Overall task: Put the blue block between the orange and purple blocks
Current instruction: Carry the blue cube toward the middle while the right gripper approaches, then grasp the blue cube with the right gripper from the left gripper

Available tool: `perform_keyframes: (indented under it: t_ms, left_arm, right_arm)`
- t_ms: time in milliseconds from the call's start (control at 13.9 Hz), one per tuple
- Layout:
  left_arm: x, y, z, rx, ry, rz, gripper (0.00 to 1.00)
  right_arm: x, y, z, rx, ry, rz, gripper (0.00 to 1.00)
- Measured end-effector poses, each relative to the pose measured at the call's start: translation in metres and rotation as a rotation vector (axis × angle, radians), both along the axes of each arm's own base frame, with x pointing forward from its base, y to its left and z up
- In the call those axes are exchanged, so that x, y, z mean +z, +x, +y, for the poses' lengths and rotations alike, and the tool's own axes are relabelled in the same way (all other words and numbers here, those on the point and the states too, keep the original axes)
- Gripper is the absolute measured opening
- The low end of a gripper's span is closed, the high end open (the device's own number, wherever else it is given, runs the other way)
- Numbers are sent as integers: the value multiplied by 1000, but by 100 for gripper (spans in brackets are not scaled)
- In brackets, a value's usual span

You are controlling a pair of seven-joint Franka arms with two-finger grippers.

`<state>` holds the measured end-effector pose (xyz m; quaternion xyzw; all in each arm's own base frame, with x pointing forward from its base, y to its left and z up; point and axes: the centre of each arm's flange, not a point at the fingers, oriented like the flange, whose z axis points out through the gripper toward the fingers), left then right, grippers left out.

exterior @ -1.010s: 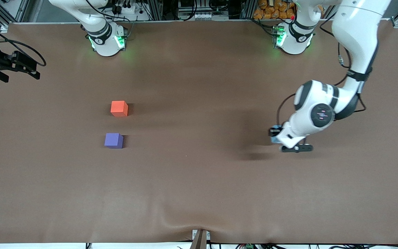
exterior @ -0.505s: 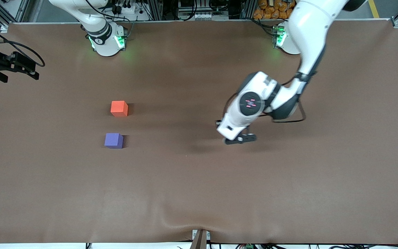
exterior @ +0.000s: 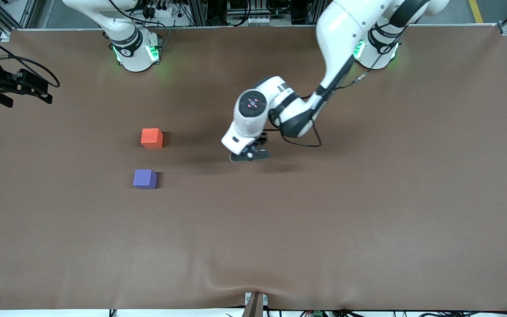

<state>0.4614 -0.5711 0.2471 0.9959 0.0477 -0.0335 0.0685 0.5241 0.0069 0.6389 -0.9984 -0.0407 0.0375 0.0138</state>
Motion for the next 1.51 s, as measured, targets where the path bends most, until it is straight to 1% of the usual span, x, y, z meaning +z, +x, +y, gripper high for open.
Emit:
perform_keyframes:
  t_ms: [144,288,433,505,649,721,793,938,1010,1082,1298,1514]
  left_arm:
    - [-24,-6,-8,-10,3,-33,63]
    - [-35,-2,-7,-7,3,-49,78]
    - [-22,8,-8,4,-18,-74,98]
    - [-7,14,-10,9,-36,-92,100]
    - [42,24,-11,19,-77,-137,100]
    - [74,29,-4,28,-78,-148,100]
    - [109,38,9,44,-66,-152,100]
    - [180,66,60,111,-39,-163,100]
    - [210,86,96,146,-26,-169,100]
    - [232,104,134,164,-9,-173,100]
    - [263,145,236,175,48,-153,100]
    - [279,168,322,141,89,-122,100]
  right_arm:
    - [-15,8,0,1,1,29,100]
    - [-48,25,1,3,2,87,100]
    - [-80,41,4,9,4,138,100]
    - [-93,46,7,15,4,160,100]
    - [-114,55,16,28,12,182,100]
    - [-121,58,24,36,27,191,100]
    - [-125,59,36,38,57,198,100]
    - [-133,59,66,16,123,196,100]
    - [-139,58,86,16,141,185,100]
    - [-144,57,111,24,144,171,100]
    - [-164,46,206,33,128,137,100]
    - [-203,32,292,30,122,101,100]
